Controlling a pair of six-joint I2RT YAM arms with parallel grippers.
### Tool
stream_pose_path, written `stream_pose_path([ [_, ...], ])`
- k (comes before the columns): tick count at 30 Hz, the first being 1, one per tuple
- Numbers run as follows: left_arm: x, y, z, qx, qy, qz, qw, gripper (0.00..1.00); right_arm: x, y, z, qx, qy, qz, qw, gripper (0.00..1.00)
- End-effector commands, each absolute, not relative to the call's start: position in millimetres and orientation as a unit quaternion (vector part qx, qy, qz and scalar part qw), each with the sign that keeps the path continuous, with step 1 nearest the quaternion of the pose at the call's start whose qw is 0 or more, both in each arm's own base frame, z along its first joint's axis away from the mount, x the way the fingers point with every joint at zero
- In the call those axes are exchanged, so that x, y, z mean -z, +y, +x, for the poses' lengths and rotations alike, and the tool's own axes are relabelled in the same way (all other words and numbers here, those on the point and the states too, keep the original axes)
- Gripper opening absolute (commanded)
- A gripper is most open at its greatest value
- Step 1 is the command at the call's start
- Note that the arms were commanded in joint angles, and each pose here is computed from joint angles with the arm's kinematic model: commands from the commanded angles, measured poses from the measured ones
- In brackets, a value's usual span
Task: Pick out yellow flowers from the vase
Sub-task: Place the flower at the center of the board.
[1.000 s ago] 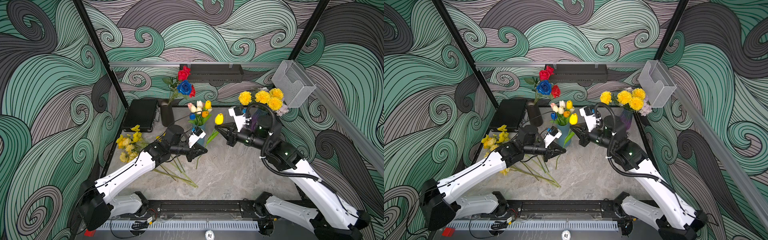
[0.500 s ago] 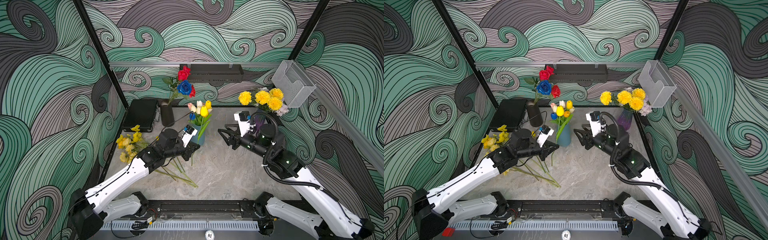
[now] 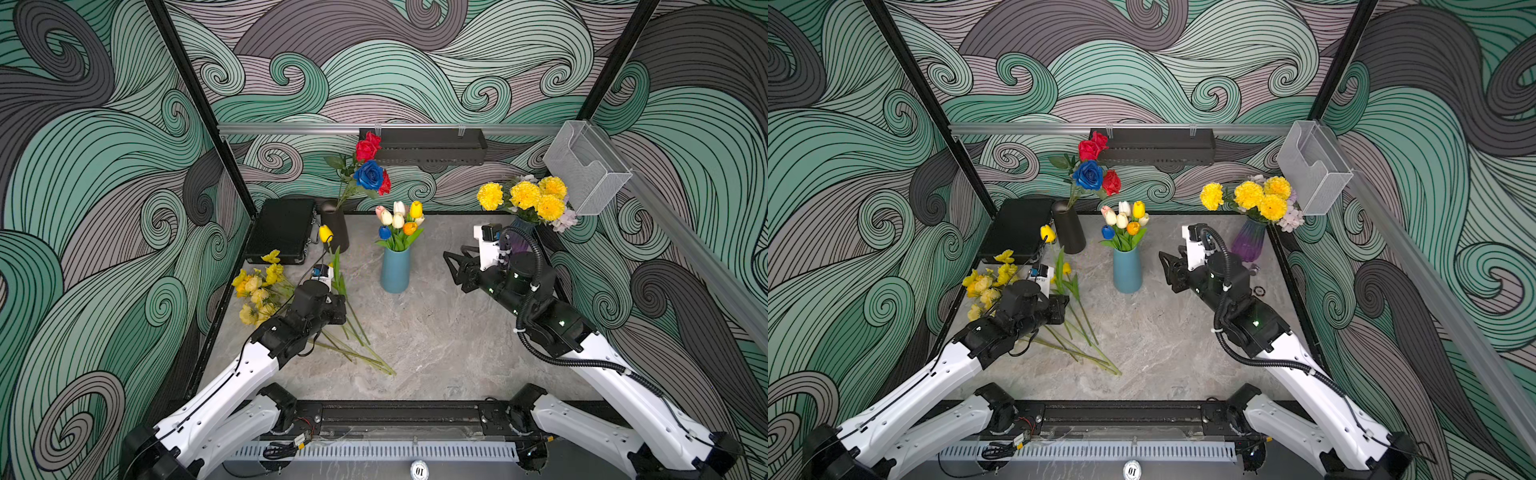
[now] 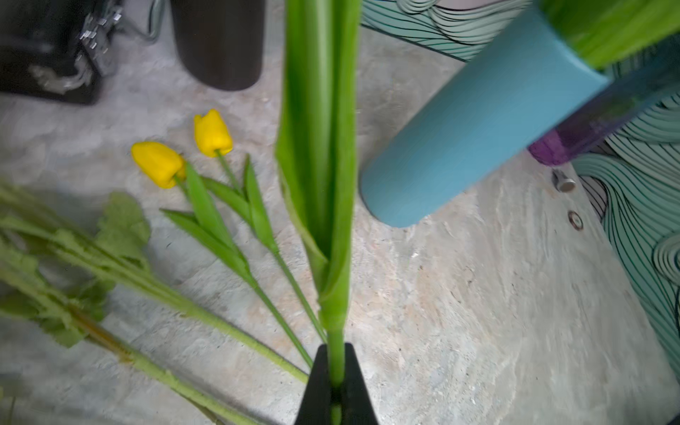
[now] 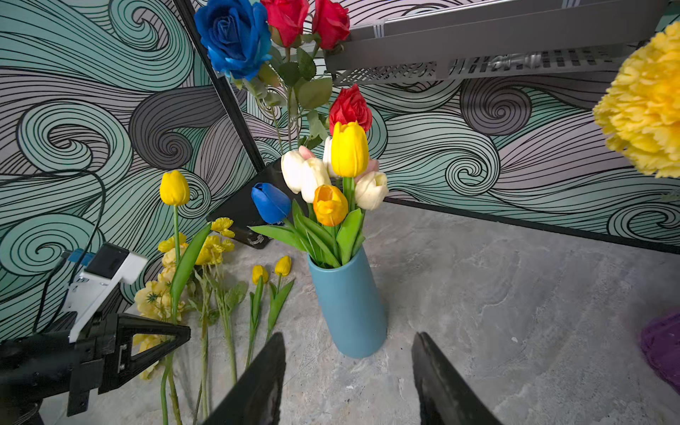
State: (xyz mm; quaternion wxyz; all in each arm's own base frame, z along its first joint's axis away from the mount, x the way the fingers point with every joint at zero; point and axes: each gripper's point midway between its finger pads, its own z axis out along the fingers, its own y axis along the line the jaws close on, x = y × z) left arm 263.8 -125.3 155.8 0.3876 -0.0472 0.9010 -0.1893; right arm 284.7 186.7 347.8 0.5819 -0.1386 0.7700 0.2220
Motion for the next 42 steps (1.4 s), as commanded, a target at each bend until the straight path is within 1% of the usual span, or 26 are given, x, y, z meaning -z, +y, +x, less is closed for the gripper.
stream_pose_path([
  [1, -149.1, -122.8, 273.2, 0.229, 0.895, -0.116, 0.365, 0.04, -353.7, 180.6, 290.4, -0.22, 0.766, -0.114, 0.593, 0.55],
  [10, -110.1, -136.7, 288.9, 0.268, 0.915, -0.158, 0.258, 0.03, -344.2, 175.4, 292.9, -0.215, 0.776, -0.104, 0.584, 0.56],
  [13, -98.6, -139.2, 295.8, 0.278, 0.913, -0.177, 0.242, 0.03, -341.8, 176.4, 294.6, -0.215, 0.779, -0.103, 0.58, 0.55],
  [19, -79.1, -138.8, 305.0, 0.27, 0.917, -0.196, 0.219, 0.03, -337.9, 177.3, 297.4, -0.212, 0.782, -0.103, 0.577, 0.55],
  [25, -58.4, -139.1, 307.8, 0.271, 0.919, -0.214, 0.189, 0.03, -332.4, 179.7, 300.2, -0.211, 0.787, -0.105, 0.57, 0.55],
  [29, -50.9, -138.9, 306.8, 0.269, 0.921, -0.219, 0.179, 0.09, -330.9, 180.3, 300.4, -0.211, 0.788, -0.106, 0.568, 0.53],
  [32, -51.8, -138.2, 306.9, 0.269, 0.92, -0.219, 0.181, 0.15, -331.1, 182.0, 301.1, -0.212, 0.788, -0.109, 0.567, 0.5],
  [36, -58.3, -136.9, 306.8, 0.27, 0.919, -0.215, 0.191, 0.23, -331.6, 185.7, 302.2, -0.219, 0.789, -0.113, 0.563, 0.48],
  [39, -66.9, -133.2, 306.6, 0.266, 0.918, -0.211, 0.204, 0.27, -330.7, 189.4, 303.7, -0.225, 0.79, -0.114, 0.559, 0.48],
  [42, -78.2, -126.7, 304.4, 0.255, 0.918, -0.206, 0.223, 0.34, -329.2, 194.9, 304.8, -0.234, 0.791, -0.118, 0.552, 0.47],
])
